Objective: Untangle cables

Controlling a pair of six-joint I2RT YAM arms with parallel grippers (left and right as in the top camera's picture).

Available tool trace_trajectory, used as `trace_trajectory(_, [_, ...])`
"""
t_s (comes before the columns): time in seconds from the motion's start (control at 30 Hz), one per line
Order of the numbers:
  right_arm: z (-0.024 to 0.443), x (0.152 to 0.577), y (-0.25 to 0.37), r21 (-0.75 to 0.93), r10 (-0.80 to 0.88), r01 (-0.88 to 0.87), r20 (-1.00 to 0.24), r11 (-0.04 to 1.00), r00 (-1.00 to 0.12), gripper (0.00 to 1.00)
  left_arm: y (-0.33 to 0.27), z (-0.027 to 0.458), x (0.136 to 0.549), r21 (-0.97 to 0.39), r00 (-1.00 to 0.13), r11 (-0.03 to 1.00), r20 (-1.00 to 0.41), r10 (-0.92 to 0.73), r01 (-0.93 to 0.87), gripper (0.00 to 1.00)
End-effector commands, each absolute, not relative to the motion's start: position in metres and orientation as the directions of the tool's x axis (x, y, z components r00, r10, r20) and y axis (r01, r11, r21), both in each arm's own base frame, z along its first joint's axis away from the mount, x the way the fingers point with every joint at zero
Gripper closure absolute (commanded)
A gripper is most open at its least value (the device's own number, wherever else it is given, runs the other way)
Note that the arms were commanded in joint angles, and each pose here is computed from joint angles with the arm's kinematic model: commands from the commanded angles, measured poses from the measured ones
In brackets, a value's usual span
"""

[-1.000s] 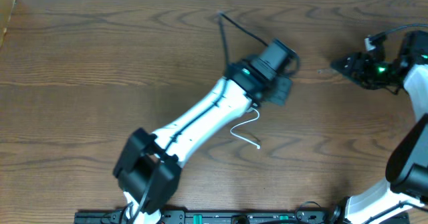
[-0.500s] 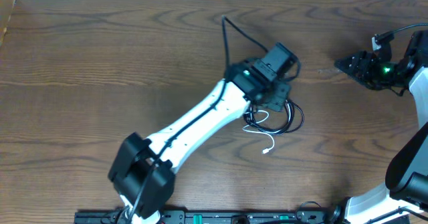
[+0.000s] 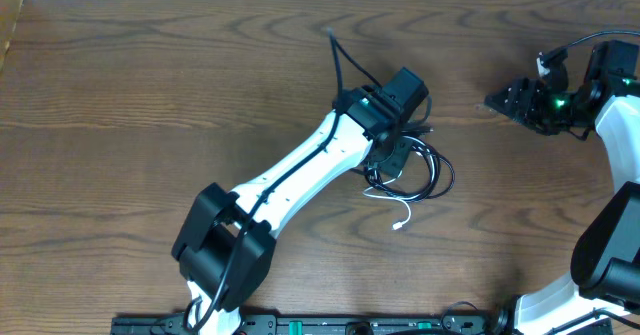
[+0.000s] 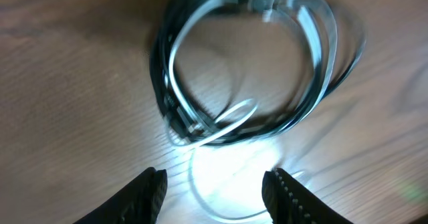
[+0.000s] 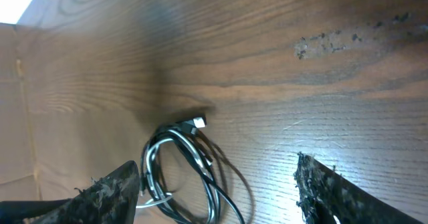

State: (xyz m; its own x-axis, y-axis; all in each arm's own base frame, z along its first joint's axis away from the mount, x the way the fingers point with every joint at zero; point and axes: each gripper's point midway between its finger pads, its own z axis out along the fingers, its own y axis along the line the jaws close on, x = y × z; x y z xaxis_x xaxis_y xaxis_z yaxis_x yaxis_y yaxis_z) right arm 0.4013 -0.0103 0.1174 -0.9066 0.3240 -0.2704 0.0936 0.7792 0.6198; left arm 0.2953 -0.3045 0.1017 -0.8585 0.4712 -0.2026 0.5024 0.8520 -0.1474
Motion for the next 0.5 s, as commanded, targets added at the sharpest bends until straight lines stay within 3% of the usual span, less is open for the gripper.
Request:
trace_trajectory(0.0, [0.123,0.403,-0.007,0.598,0.307,0.079,-0.29,0.798,-0.906,0.28,-0.297,0.084,0.287,-0.082,-0.668,0.665,-0.178,0.723,0.742,0.48])
trace_trajectory(0.1, [0.123,0.403,-0.005,0.597,0.303,0.076,-0.289,0.798,-0.908,0.28,-0.296,0.074,0.283,-0.078,-0.571,0.567,-0.175,0.802,0.82,0.48])
trace_trajectory(0.23, [0.123,0.402,-0.003,0.598,0.299,0.074,-0.287,0.798,-0.91,0.28,-0.315,0.066,0.261,-0.222,-0.453,0.409,-0.206,0.867,0.885,0.48])
trace_trajectory(0.33, [0.123,0.402,-0.003,0.598,0.3,0.076,-0.285,0.798,-0.911,0.28,-0.32,0.051,0.266,-0.219,-0.445,0.401,-0.209,0.871,0.889,0.5])
trace_trajectory(0.47, [0.122,0.4,-0.003,0.599,0.3,0.079,-0.278,0.797,-0.913,0.28,-0.318,0.028,0.29,-0.118,-0.471,0.456,-0.192,0.861,0.882,0.53])
